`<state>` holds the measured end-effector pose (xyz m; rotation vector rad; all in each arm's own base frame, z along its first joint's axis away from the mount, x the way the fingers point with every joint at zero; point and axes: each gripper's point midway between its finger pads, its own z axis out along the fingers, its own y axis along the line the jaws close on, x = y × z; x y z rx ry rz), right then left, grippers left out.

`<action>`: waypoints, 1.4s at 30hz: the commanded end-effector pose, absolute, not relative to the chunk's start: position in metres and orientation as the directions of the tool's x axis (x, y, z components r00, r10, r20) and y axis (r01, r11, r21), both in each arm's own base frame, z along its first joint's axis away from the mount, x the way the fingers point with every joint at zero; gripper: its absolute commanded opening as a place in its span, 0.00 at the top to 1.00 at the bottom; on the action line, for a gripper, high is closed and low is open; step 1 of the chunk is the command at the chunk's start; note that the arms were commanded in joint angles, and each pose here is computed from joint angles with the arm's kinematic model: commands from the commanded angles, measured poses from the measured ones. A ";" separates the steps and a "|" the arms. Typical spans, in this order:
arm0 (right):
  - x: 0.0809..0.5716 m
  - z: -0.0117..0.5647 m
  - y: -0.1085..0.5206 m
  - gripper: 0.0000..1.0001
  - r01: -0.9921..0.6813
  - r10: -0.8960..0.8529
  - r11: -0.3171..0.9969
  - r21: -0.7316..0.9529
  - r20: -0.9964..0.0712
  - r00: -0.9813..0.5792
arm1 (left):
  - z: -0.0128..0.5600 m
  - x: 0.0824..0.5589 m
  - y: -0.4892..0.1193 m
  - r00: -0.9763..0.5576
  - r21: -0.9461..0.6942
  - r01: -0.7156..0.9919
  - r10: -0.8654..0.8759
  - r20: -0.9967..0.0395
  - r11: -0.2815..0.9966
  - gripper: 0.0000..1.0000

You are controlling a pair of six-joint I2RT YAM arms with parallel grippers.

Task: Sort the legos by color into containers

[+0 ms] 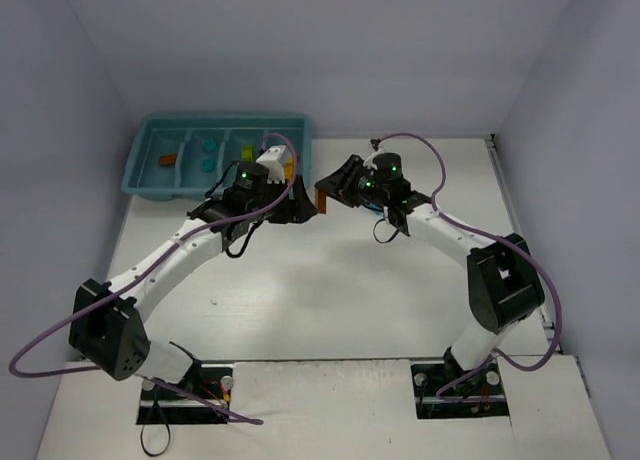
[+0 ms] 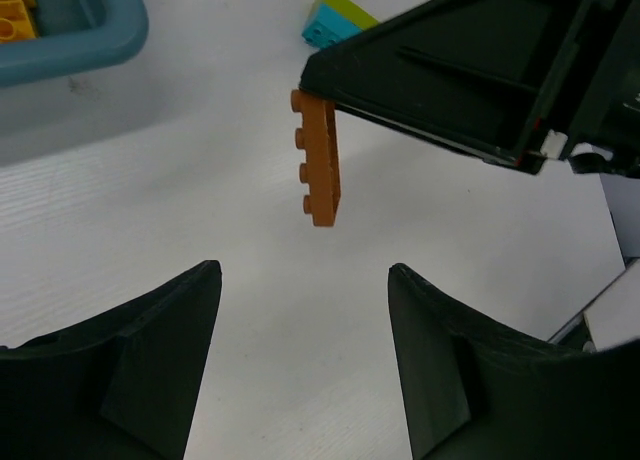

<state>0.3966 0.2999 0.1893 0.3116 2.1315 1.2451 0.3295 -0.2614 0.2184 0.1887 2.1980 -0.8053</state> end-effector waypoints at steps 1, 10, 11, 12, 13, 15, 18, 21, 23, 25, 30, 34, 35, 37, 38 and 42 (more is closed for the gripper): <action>0.393 0.245 0.309 1.00 -0.217 0.536 0.414 0.884 -0.429 -0.727 | 0.245 0.354 -0.265 -0.610 -0.457 0.382 -0.153 -0.778 0.803 0.39; 0.382 0.251 0.309 1.00 -0.242 0.524 0.391 0.888 -0.431 -0.735 | 0.235 0.373 -0.287 -0.618 -0.456 0.380 -0.146 -0.773 0.805 0.46; 0.381 0.251 0.309 1.00 -0.239 0.525 0.386 0.891 -0.426 -0.737 | 0.237 0.374 -0.290 -0.616 -0.457 0.385 -0.145 -0.775 0.802 0.47; 0.379 0.247 0.308 1.00 -0.229 0.526 0.384 0.894 -0.416 -0.742 | 0.237 0.375 -0.292 -0.617 -0.457 0.387 -0.143 -0.774 0.801 0.48; 0.379 0.250 0.308 1.00 -0.237 0.528 0.378 0.895 -0.419 -0.739 | 0.233 0.376 -0.294 -0.624 -0.456 0.386 -0.138 -0.770 0.802 0.49; 0.377 0.249 0.308 1.00 -0.236 0.525 0.379 0.895 -0.417 -0.742 | 0.235 0.376 -0.298 -0.621 -0.459 0.393 -0.139 -0.771 0.797 0.57; 0.377 0.250 0.308 1.00 -0.241 0.523 0.376 0.895 -0.420 -0.741 | 0.232 0.377 -0.302 -0.628 -0.471 0.389 -0.147 -0.764 0.792 0.75; 0.376 0.249 0.309 1.00 -0.243 0.521 0.371 0.896 -0.418 -0.744 | 0.230 0.376 -0.306 -0.638 -0.480 0.387 -0.147 -0.756 0.787 0.93; 0.375 0.250 0.309 1.00 -0.244 0.522 0.368 0.897 -0.416 -0.745 | 0.229 0.375 -0.305 -0.645 -0.482 0.383 -0.146 -0.750 0.788 0.99; 0.376 0.248 0.309 0.89 -0.245 0.518 0.373 0.895 -0.420 -0.745 | 0.227 0.374 -0.301 -0.646 -0.478 0.373 -0.147 -0.749 0.795 1.00; 0.394 0.237 0.287 0.27 -0.212 0.530 0.434 0.876 -0.438 -0.727 | 0.219 0.376 -0.270 -0.641 -0.415 0.321 -0.127 -0.757 0.851 1.00; 0.416 0.239 0.250 0.17 -0.197 0.543 0.497 0.845 -0.480 -0.689 | 0.218 0.393 -0.216 -0.628 -0.327 0.243 -0.108 -0.770 0.913 1.00; 0.421 0.244 0.242 0.16 -0.204 0.544 0.515 0.833 -0.501 -0.673 | 0.224 0.406 -0.190 -0.604 -0.288 0.214 -0.105 -0.790 0.933 1.00; 0.428 0.236 0.214 0.16 -0.178 0.528 0.589 0.788 -0.543 -0.653 | 0.227 0.418 -0.155 -0.589 -0.221 0.150 -0.093 -0.802 0.964 1.00; 0.429 0.235 0.207 0.16 -0.182 0.517 0.612 0.770 -0.563 -0.645 | 0.239 0.432 -0.127 -0.557 -0.182 0.118 -0.087 -0.826 0.976 1.00; 0.422 0.222 0.177 0.15 -0.170 0.451 0.714 0.679 -0.632 -0.630 | 0.252 0.475 -0.056 -0.507 -0.116 -0.008 -0.104 -0.856 0.993 1.00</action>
